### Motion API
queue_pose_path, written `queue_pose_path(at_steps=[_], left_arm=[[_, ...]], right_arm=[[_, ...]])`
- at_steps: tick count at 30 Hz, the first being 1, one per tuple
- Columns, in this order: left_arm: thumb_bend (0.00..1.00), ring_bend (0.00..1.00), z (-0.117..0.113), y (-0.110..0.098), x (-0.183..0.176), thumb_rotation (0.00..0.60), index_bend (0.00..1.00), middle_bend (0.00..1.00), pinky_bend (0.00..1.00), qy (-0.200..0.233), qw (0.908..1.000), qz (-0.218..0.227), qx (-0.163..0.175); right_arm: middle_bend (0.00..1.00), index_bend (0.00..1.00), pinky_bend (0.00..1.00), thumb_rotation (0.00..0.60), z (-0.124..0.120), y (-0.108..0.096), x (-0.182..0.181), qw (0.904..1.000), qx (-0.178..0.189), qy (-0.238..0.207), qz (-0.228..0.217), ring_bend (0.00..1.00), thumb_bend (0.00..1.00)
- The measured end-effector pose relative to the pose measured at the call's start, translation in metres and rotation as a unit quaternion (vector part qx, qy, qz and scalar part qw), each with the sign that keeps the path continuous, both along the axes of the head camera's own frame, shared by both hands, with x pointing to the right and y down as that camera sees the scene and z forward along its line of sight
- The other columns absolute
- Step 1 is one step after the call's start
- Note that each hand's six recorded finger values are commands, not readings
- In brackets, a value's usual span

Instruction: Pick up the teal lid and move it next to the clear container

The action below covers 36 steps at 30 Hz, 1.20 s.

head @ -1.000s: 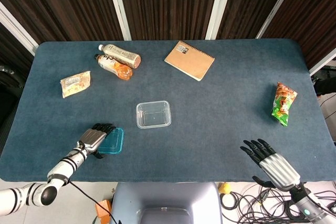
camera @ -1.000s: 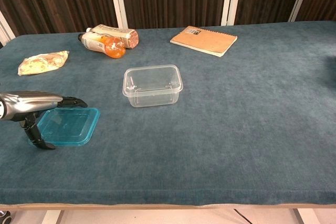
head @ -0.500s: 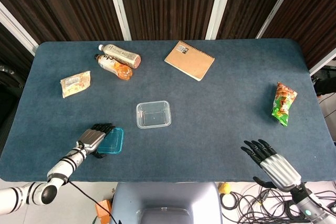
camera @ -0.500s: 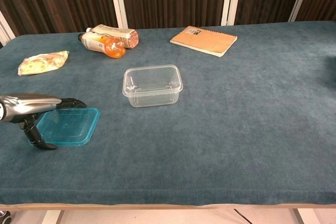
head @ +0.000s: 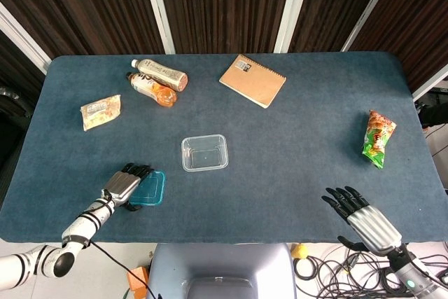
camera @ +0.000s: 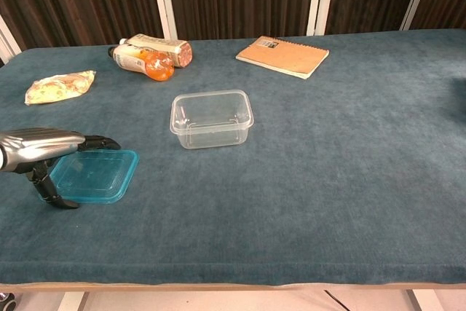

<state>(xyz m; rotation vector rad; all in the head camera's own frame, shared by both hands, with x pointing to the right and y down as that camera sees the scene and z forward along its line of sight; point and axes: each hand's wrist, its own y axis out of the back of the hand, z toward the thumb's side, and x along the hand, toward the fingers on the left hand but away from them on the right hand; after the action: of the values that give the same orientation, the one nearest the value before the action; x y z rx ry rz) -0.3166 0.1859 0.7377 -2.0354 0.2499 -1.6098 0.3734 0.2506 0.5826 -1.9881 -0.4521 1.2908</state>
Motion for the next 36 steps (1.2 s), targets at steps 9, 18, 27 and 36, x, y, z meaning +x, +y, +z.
queue_pose_path(at_steps=[9,18,27,36], left_arm=[[0.22,0.66,-0.006,0.002,-0.003,0.6,0.32,0.99,0.0,0.012,0.9999,-0.001,0.01],[0.23,0.67,-0.012,0.0,-0.01,0.6,0.34,1.0,0.0,0.038,0.9985,-0.03,0.024],[0.24,0.67,-0.015,-0.002,-0.02,0.6,0.34,1.0,0.0,0.051,0.997,-0.051,0.028],[0.24,0.67,-0.04,-0.017,-0.018,0.6,0.36,1.0,0.0,0.116,0.9849,-0.101,0.079]], right_arm=[[0.0,0.0,0.0,0.6,0.003,0.004,-0.004,1.0,-0.005,0.004,-0.004,0.0,0.2],[0.0,0.0,0.0,0.6,0.004,0.005,-0.007,0.9999,-0.006,0.006,-0.007,0.0,0.2],[0.0,0.0,0.0,0.6,0.004,0.006,-0.011,0.9999,-0.006,0.004,-0.01,0.0,0.2],[0.0,0.0,0.0,0.6,0.003,0.005,-0.012,0.9999,-0.007,0.001,-0.011,0.0,0.2]])
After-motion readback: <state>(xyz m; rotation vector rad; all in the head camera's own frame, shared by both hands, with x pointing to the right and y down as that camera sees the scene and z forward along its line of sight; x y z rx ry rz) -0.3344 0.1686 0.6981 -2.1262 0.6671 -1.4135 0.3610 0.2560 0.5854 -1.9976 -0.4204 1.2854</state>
